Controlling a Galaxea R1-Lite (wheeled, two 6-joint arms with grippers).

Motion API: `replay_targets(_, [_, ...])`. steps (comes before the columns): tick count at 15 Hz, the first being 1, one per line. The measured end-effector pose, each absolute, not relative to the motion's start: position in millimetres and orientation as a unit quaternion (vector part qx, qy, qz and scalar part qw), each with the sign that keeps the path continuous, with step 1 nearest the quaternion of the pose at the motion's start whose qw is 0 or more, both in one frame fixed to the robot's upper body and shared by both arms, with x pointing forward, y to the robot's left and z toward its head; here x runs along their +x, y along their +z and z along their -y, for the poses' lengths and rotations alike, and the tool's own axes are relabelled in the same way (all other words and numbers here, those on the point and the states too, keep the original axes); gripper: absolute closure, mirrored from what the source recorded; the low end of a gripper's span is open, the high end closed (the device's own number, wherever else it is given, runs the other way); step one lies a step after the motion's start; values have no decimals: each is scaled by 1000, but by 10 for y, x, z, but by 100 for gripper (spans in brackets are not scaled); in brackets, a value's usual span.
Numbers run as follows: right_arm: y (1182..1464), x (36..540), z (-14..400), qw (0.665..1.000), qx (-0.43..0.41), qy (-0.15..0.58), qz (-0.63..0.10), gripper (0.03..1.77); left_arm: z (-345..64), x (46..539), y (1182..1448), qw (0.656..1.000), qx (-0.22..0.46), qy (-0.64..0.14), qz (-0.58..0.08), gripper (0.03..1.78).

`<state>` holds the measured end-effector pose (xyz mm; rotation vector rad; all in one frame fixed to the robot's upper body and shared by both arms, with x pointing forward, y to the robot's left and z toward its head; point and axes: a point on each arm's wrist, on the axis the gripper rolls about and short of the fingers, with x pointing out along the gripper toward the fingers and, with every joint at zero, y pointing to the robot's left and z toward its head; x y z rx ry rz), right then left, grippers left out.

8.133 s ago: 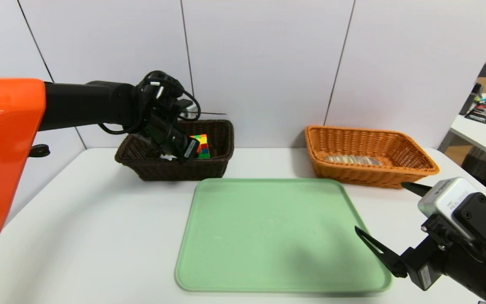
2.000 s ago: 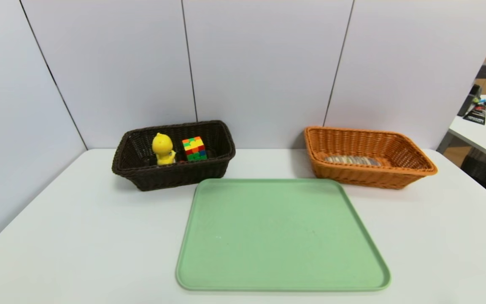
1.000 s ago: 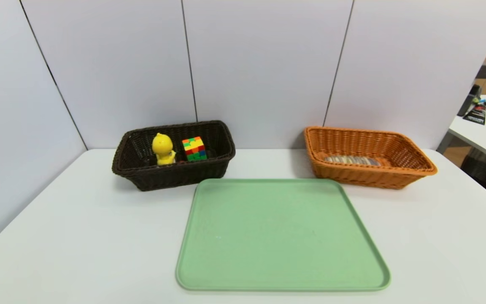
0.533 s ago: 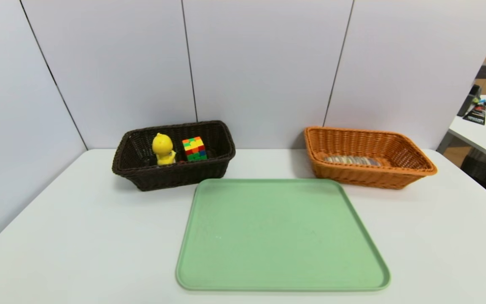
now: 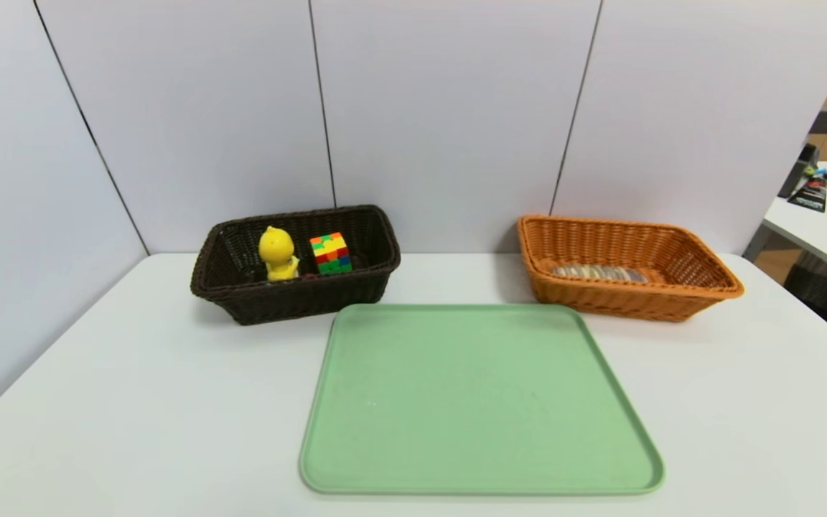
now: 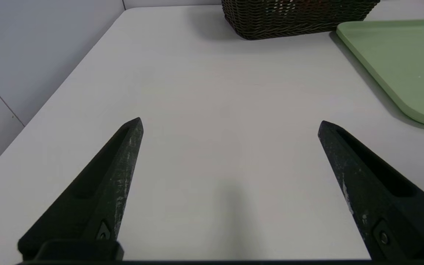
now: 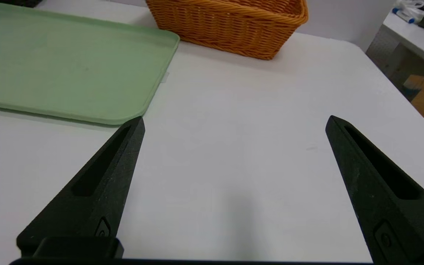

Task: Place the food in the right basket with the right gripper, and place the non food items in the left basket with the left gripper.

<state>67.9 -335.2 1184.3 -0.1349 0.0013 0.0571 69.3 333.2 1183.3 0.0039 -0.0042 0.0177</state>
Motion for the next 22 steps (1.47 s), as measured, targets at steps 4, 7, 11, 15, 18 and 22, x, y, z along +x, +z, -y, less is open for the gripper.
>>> replay_targets(4, [11827, 680, 3353, 998, -49, 26, -8, 10, -3332, 693, 11833, 1000, 2, 9, 2, 12])
replay_targets(7, [11835, 681, 3359, 1000, -20, 13, -4, 10, -3332, 693, 11833, 1000, 0, 9, 2, 12])
replay_targets(11, [11836, 682, 3365, 1000, 6, -1, -3, 10, -3335, 693, 11834, 1000, -13, 14, 3, 12])
replay_targets(15, [11835, 682, 3365, 1000, 6, -1, -3, 10, -3335, 693, 11831, 1000, -18, 15, 2, 12])
replay_targets(18, [11835, 682, 3365, 1000, 6, -1, -3, 10, -3335, 693, 11831, 1000, -18, 15, 2, 12])
replay_targets(22, [11835, 682, 3365, 1000, 6, -1, -3, 10, -3335, 693, 11831, 1000, -18, 15, 2, 12])
